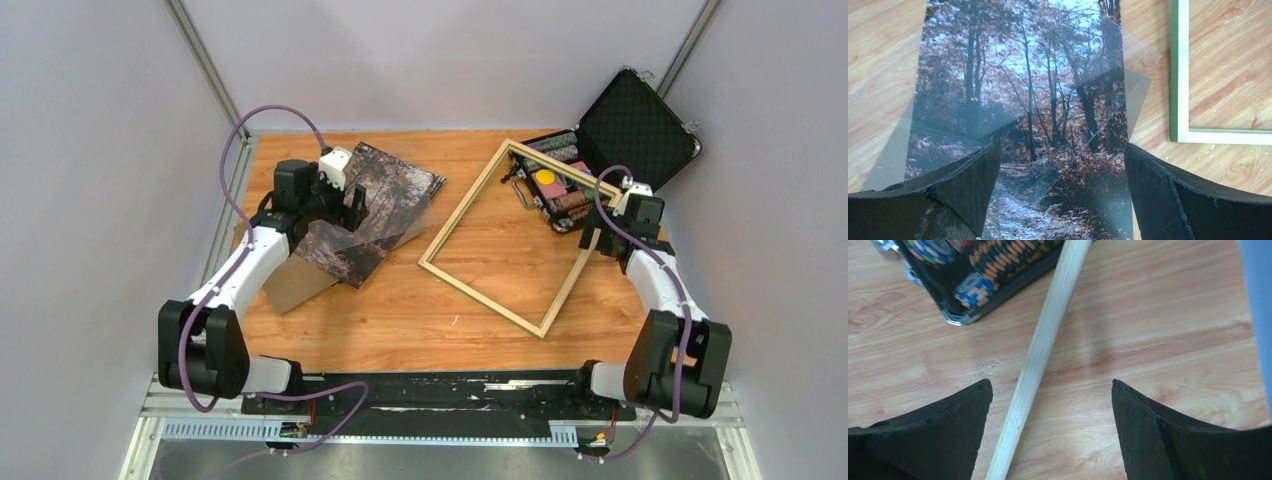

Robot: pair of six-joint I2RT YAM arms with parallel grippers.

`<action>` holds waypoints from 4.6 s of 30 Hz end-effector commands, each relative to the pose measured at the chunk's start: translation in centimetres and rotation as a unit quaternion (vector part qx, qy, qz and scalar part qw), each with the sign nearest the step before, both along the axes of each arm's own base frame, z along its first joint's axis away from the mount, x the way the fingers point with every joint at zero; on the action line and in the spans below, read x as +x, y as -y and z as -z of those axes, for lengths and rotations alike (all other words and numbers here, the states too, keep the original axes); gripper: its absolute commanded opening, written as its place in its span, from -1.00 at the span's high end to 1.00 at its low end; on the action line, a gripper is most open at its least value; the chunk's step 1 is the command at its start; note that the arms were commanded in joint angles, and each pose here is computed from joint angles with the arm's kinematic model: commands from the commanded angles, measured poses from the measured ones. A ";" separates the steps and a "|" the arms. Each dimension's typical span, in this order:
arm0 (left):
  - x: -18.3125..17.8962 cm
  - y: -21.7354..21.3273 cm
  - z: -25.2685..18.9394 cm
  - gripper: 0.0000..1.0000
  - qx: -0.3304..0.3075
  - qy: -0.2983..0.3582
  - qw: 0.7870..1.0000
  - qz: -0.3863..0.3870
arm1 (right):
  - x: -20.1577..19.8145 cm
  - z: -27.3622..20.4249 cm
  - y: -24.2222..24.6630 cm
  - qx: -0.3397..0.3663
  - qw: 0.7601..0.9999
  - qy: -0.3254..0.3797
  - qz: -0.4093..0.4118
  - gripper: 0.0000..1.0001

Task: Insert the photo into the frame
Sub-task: Adjust the photo frame at the center of the board.

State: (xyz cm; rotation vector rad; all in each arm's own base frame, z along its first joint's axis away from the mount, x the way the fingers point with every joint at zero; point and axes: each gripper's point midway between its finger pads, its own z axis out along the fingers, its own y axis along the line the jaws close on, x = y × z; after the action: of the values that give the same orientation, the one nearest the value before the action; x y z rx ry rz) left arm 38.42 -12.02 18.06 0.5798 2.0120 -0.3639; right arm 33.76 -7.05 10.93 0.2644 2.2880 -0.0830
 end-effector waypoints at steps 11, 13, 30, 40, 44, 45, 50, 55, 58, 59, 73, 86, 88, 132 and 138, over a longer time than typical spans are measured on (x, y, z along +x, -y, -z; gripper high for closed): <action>0.0 -0.3 0.2 -1.00 0.017 0.029 0.999 0.003 | 2.1 5.2 -1.7 0.102 0.992 -0.073 -0.006 -0.61; -0.2 -0.1 0.5 -1.00 0.016 0.025 0.999 0.012 | 2.4 5.6 -1.9 0.111 0.991 -0.081 -0.007 -0.50; -1.7 0.4 2.5 -1.00 0.047 0.020 0.998 0.045 | 4.8 4.6 -3.1 0.136 0.988 -0.069 -0.024 0.42; -1.7 0.4 2.1 -1.00 0.047 0.023 0.998 0.042 | 6.8 2.0 -3.9 0.103 0.992 -0.065 -0.042 0.57; -1.8 0.3 2.0 -1.00 0.048 0.025 0.998 0.041 | 7.7 1.5 -3.8 0.095 0.992 -0.074 -0.043 0.62; -1.8 0.3 2.0 -1.00 0.048 0.025 0.998 0.041 | 8.0 1.4 -3.9 0.092 0.992 -0.076 -0.044 0.62; -1.9 0.1 2.1 -1.00 0.052 0.030 0.997 0.040 | 9.1 1.2 -5.1 0.084 0.991 -0.083 -0.057 0.65; -1.9 0.0 2.1 -1.00 0.054 0.034 0.997 0.037 | 10.3 1.4 -7.6 0.079 0.990 -0.089 -0.079 0.66; -1.9 -0.1 2.0 -1.00 0.053 0.037 0.997 0.035 | 10.9 1.9 -8.7 0.074 0.989 -0.095 -0.087 0.66; -2.0 -0.1 2.0 -1.00 0.053 0.038 0.997 0.034 | 11.0 2.1 -8.9 0.075 0.988 -0.098 -0.088 0.67; -1.7 -1.0 2.4 -1.00 0.067 0.039 0.997 0.009 | 11.1 3.4 -10.4 0.064 0.988 -0.102 -0.098 0.68; -1.4 -0.8 2.9 -1.00 0.063 0.036 0.997 0.009 | 9.3 2.3 -4.9 0.058 0.995 -0.071 -0.041 0.68; -1.3 -0.8 3.0 -1.00 0.061 0.036 0.997 0.009 | 8.9 2.8 -4.9 0.056 0.995 -0.074 -0.042 0.61; 7.0 -12.5 3.4 -1.00 0.040 -0.089 0.980 -0.174 | 7.9 -3.1 -42.4 -0.002 0.836 0.034 -0.548 -0.72; 13.3 -14.1 5.7 -1.00 0.044 -0.113 0.976 -0.179 | 6.3 -0.4 -44.5 -0.029 0.811 0.017 -0.584 -0.71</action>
State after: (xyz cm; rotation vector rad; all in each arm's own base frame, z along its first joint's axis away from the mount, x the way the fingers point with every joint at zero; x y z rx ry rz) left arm 48.83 1.21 14.05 0.2558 2.2657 -0.1104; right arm 38.92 36.28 10.03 -1.1113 2.1232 0.5208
